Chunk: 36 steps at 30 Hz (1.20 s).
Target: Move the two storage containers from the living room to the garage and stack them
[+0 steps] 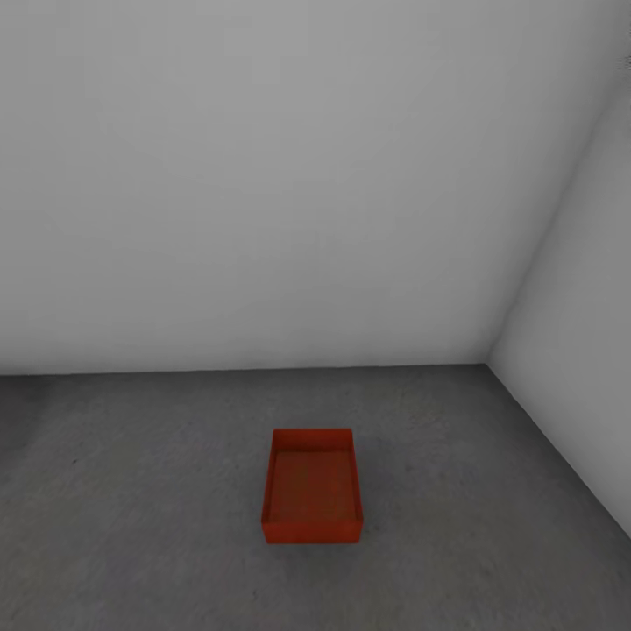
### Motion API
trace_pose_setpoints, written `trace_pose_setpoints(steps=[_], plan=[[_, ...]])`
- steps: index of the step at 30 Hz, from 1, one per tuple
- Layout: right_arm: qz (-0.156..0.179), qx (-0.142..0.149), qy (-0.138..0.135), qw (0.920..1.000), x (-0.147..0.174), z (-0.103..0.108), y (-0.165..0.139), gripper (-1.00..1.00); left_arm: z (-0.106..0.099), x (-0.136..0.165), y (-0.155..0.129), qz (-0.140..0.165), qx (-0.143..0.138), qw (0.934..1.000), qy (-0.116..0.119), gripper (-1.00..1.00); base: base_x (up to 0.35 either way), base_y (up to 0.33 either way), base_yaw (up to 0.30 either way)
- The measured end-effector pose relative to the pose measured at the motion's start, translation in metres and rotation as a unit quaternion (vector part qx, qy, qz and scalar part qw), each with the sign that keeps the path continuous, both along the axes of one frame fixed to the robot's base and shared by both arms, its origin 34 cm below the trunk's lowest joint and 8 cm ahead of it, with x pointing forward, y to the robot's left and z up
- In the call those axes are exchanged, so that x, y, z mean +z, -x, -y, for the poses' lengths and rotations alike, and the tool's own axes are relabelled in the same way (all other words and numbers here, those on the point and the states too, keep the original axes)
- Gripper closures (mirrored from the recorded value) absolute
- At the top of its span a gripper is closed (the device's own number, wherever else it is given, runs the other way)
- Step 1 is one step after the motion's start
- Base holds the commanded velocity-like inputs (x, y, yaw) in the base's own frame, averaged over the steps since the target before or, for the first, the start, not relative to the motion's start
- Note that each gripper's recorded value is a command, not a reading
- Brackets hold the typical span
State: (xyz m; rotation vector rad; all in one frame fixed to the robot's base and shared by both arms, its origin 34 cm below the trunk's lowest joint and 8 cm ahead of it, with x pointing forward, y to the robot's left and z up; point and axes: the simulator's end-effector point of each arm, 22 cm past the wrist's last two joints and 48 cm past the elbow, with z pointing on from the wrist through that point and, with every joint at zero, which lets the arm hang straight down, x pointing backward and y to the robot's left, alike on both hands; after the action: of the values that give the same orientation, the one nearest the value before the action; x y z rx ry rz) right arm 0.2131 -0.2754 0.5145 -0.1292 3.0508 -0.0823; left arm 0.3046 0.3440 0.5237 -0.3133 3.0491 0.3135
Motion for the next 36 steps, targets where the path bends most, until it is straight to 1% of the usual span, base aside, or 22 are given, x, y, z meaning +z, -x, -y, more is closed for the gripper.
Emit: trace_pose_setpoints(steps=[13,22,36], plan=[[0.011,-0.002,0.001,0.9999,0.002,0.0,-0.008,-1.0,0.0,0.004,-0.008,0.011,0.0,0.9999,0.0,-1.0,0.0,0.0,0.0],[0.014,-0.001,0.0,0.9999,0.003,0.001,0.0,-1.0,0.0,0.006,-0.014,0.018,0.0,0.9998,0.0,-1.0,0.0,0.0,0.0],[0.025,-0.001,0.0,0.9997,0.005,0.001,-0.008,-1.0,0.0,0.01,-0.022,0.029,0.0,0.9996,0.0,-1.0,0.0,0.0,0.0]])
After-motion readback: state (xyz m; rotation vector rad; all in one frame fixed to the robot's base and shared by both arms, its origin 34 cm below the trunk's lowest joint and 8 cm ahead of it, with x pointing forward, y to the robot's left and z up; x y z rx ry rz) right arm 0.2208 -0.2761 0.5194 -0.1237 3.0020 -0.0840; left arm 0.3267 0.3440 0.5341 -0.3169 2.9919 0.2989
